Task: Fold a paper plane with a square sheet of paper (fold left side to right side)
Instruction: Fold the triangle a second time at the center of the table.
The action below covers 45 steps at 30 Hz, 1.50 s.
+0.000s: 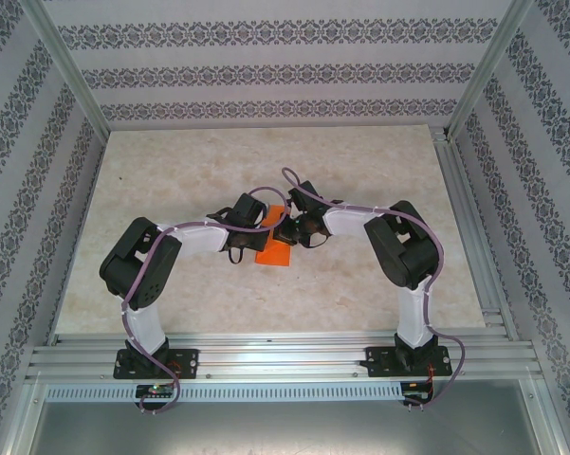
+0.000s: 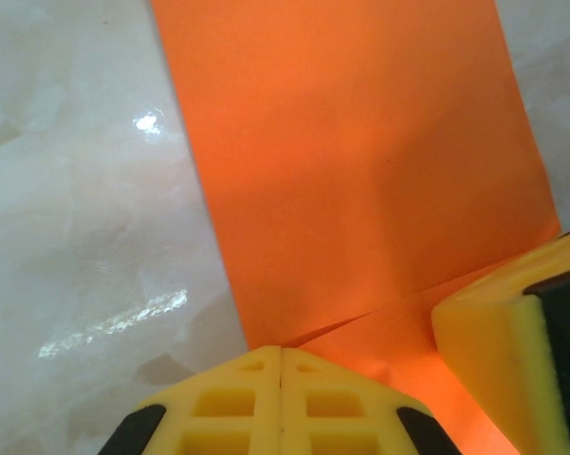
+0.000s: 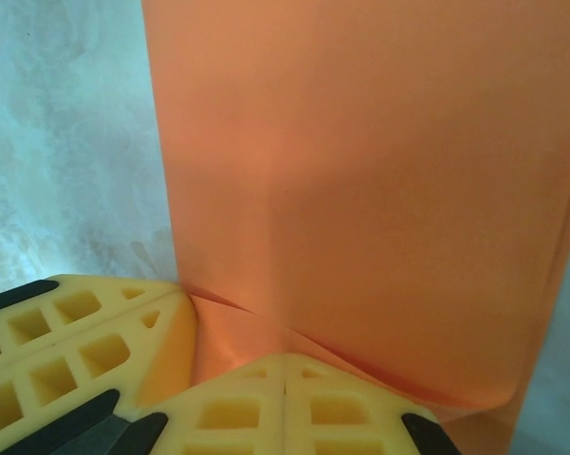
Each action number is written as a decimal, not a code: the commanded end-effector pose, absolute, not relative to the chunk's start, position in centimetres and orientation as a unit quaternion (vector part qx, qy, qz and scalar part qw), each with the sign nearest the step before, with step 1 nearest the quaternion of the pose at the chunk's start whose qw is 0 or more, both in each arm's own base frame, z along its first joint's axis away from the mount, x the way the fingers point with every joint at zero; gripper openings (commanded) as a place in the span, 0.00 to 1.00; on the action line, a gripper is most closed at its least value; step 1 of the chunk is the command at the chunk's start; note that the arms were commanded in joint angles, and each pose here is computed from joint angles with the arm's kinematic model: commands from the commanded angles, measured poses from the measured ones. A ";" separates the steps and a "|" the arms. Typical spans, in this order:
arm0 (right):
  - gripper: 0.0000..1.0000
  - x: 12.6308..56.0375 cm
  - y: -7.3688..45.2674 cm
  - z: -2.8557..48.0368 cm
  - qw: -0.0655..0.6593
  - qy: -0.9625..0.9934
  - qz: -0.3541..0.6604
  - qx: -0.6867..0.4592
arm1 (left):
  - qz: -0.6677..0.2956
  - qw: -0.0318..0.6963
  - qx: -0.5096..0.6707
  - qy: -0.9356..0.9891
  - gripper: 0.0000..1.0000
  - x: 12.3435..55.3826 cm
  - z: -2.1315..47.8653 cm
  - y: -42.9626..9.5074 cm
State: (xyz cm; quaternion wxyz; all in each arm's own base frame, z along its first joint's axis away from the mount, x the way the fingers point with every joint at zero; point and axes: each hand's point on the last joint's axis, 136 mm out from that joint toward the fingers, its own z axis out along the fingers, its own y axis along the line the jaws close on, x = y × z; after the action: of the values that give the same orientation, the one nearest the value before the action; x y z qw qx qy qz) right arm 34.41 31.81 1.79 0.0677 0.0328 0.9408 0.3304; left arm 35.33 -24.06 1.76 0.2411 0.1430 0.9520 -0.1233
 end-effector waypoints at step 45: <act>0.04 31.5 29.4 -3.3 0.042 0.958 0.282 0.035 | -0.406 0.193 0.079 0.890 0.08 31.0 8.9 -29.2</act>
State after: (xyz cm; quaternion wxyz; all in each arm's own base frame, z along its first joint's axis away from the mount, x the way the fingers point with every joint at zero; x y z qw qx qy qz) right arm 34.07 31.75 1.24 0.0892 0.0175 0.9330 0.3483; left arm 30.40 -27.06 7.45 0.1796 0.0772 0.9125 -0.3593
